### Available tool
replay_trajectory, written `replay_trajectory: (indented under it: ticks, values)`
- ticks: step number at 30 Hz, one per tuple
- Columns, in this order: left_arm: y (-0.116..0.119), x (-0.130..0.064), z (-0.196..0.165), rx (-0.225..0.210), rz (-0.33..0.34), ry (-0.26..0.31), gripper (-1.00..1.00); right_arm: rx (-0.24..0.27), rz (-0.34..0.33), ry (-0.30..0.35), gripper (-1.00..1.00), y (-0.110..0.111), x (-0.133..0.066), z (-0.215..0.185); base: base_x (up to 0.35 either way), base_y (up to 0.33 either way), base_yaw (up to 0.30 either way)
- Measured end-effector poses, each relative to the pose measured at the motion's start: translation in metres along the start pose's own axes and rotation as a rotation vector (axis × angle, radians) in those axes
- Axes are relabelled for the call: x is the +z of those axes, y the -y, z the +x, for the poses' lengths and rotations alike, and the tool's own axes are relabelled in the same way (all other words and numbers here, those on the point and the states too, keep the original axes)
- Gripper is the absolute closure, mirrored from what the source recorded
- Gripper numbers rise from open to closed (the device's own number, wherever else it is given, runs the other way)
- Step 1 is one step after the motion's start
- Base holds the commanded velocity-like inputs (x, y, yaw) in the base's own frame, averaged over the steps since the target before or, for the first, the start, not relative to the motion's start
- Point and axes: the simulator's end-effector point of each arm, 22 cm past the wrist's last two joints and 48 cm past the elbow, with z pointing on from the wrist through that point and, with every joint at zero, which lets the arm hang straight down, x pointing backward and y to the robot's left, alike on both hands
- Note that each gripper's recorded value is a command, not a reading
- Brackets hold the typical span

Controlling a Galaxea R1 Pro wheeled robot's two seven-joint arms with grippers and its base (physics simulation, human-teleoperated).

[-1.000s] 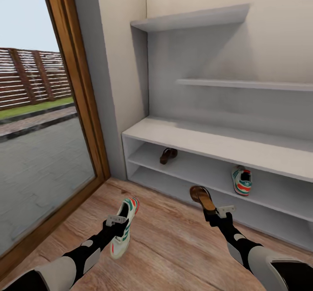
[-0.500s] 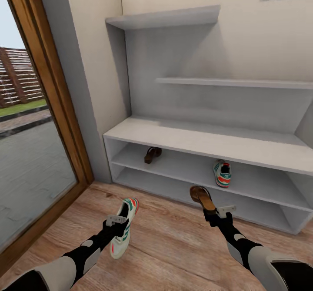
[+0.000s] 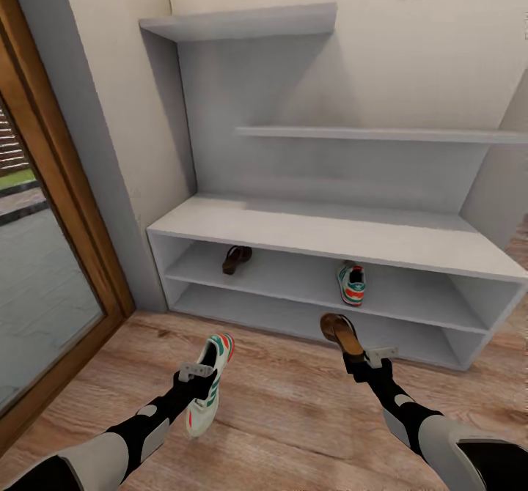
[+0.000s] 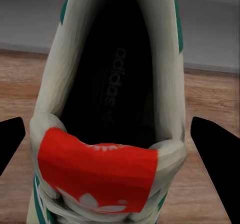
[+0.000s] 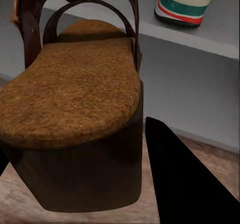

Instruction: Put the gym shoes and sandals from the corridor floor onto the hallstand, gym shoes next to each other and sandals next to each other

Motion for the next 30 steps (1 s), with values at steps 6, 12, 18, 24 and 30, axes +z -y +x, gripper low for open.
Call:
replay_trajectory:
  ticks: [6,12,18,24,30]
  values:
    - [0.000,0.000,0.002,-0.001,0.000,-0.004,1.00,0.001,0.000,-0.003,1.00,0.000,0.000,0.002,0.000,0.097,-0.084]
    - [0.002,0.001,0.004,0.014,0.008,-0.009,1.00,0.001,-0.001,-0.004,1.00,0.000,0.001,0.003,0.000,0.284,-0.020]
    - [0.008,0.000,0.009,0.081,0.039,-0.031,1.00,0.000,-0.002,-0.005,1.00,-0.001,0.001,0.003,0.000,0.339,-0.038]
    - [0.009,0.000,0.010,0.098,0.045,-0.036,1.00,0.000,-0.001,-0.005,1.00,-0.001,0.001,0.003,0.000,0.212,-0.210]
    - [0.009,0.000,0.011,0.102,0.046,-0.038,1.00,0.000,-0.002,-0.005,1.00,-0.001,0.001,0.003,0.000,0.057,-0.261]
